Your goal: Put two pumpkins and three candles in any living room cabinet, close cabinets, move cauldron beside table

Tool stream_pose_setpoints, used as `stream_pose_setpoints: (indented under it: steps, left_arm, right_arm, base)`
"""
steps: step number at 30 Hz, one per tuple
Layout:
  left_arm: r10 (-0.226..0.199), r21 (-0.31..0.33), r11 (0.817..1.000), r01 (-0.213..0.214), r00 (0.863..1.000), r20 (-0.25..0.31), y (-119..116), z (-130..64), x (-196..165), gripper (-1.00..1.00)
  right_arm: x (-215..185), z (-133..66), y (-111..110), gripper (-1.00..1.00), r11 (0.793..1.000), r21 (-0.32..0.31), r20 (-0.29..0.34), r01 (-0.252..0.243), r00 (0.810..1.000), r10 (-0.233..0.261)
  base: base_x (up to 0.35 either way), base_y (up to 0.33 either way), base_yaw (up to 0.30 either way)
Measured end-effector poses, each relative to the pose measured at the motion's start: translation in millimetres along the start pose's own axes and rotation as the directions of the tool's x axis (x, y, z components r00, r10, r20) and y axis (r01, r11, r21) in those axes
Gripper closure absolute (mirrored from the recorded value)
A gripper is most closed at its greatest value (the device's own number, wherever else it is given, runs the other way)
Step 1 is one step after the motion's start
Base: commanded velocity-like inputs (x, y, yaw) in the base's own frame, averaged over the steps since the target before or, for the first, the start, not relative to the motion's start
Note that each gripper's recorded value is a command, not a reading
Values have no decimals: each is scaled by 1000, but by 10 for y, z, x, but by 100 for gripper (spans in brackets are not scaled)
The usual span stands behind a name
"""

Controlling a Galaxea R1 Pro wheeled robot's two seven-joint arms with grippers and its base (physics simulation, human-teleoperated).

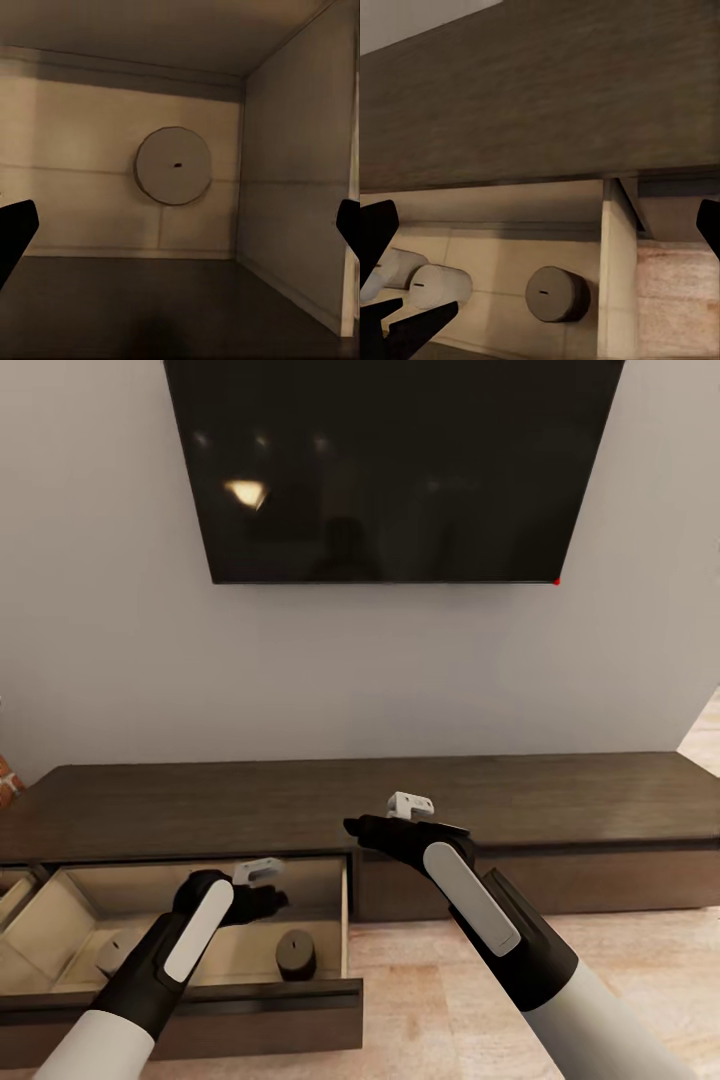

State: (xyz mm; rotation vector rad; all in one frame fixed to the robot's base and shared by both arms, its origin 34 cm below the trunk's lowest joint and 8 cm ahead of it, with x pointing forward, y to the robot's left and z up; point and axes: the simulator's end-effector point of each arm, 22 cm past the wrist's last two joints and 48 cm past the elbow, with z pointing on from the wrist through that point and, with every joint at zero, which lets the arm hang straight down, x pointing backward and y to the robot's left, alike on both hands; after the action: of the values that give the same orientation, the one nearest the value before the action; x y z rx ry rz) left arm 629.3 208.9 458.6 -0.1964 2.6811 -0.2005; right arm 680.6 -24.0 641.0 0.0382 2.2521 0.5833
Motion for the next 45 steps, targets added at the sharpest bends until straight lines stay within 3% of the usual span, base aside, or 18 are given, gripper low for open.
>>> stream_pose_setpoints:
  steps: [12, 22, 32, 45]
  left_arm:
    - [0, 10, 1000, 0, 1000, 31, -62, -296, -289, -100]
    - [-30, 7, 1000, 30, 999, 27, -4, -493, -454, -100]
    - [-88, 1, 996, 88, 996, 27, 127, -692, -636, -100]
    - [-93, -8, 996, 94, 995, 31, 156, -928, -819, -100]
  right_arm:
    - [-229, -106, 94, -100, 1000, 1, 0, 0, 1000, 0]
    - [-429, -200, 172, -100, 1000, 0, 2, -5, 1000, 5]
    - [-613, -289, 250, -100, 1000, -1, 2, -7, 1000, 7]
    - [-836, -411, 367, -100, 1000, -2, 1, -6, 1000, 6]
  base:
    - [-35, 0, 0]
    - [-98, 3, 0]
    - [-238, 197, 0]
    - [-183, 168, 0]
